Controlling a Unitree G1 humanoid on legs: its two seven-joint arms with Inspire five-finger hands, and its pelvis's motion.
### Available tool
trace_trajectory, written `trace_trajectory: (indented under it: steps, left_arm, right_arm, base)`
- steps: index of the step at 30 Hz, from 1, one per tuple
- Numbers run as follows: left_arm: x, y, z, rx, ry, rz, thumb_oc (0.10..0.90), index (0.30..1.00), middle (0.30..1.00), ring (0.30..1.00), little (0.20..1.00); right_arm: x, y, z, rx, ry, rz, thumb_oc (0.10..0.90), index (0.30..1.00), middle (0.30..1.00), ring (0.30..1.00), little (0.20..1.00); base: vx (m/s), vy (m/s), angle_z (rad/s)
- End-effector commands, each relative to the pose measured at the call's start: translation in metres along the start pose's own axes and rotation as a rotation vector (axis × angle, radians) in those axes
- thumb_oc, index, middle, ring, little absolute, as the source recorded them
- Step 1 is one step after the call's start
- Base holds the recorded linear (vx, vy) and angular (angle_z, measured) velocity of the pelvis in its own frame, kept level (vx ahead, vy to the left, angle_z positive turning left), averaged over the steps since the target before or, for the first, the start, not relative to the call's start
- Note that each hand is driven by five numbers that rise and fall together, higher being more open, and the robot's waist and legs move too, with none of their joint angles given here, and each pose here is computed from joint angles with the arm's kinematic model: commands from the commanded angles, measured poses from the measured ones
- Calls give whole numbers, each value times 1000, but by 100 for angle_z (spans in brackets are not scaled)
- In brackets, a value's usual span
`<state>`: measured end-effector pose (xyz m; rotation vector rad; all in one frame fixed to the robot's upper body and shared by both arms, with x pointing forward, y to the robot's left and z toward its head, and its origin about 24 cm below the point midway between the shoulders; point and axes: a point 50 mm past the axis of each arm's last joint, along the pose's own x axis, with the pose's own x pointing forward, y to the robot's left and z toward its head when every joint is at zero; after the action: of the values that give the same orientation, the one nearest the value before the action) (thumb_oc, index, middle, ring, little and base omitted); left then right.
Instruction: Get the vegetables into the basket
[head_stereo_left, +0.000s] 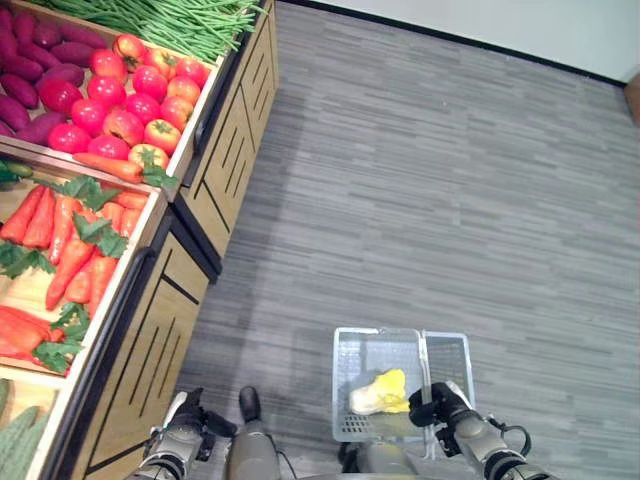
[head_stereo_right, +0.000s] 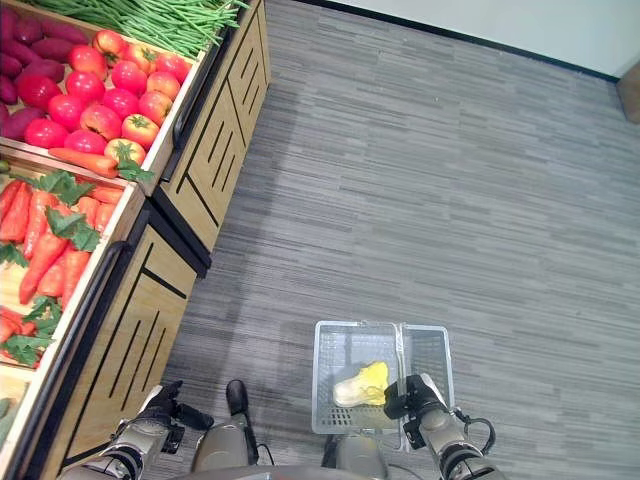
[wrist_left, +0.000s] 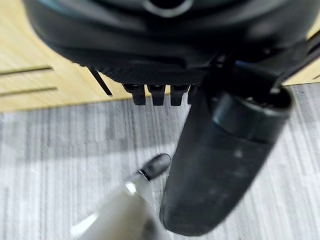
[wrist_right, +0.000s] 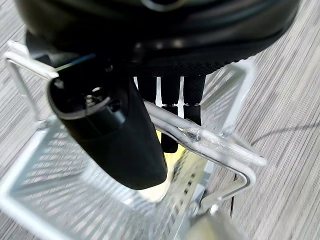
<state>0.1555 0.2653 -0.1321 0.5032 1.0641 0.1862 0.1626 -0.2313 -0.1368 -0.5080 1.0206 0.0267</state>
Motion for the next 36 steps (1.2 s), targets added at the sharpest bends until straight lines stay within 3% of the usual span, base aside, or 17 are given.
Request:
trace_trajectory:
  steps: [1, 7, 12, 36]
  left_arm:
    - [2, 9, 2, -37, 20, 42, 900, 1000, 1000, 1000, 1000]
    - [2, -3, 15, -58, -19, 5, 900, 1000, 1000, 1000, 1000]
    - [-1, -15, 4, -8, -6, -46, 900, 1000, 1000, 1000, 1000]
    - [-1, 0, -10, 0, 30, -4, 900, 1000, 1000, 1000, 1000]
  right_arm:
    - [-3, -11, -14, -46, 28, -28, 400, 300, 300, 300, 300]
    - [-5, -21, -21, -72, 29, -43, 400, 300, 300, 300, 300]
    - [-6, -20, -32, -59, 81, -47, 400, 300, 300, 300, 300]
    - [-6, 3, -26, -89, 57, 27, 400, 300, 300, 300, 300]
  base:
    - [29, -323, -4]
    - [8, -315, 36]
    - [59, 275, -3]
    - [-1, 58, -20]
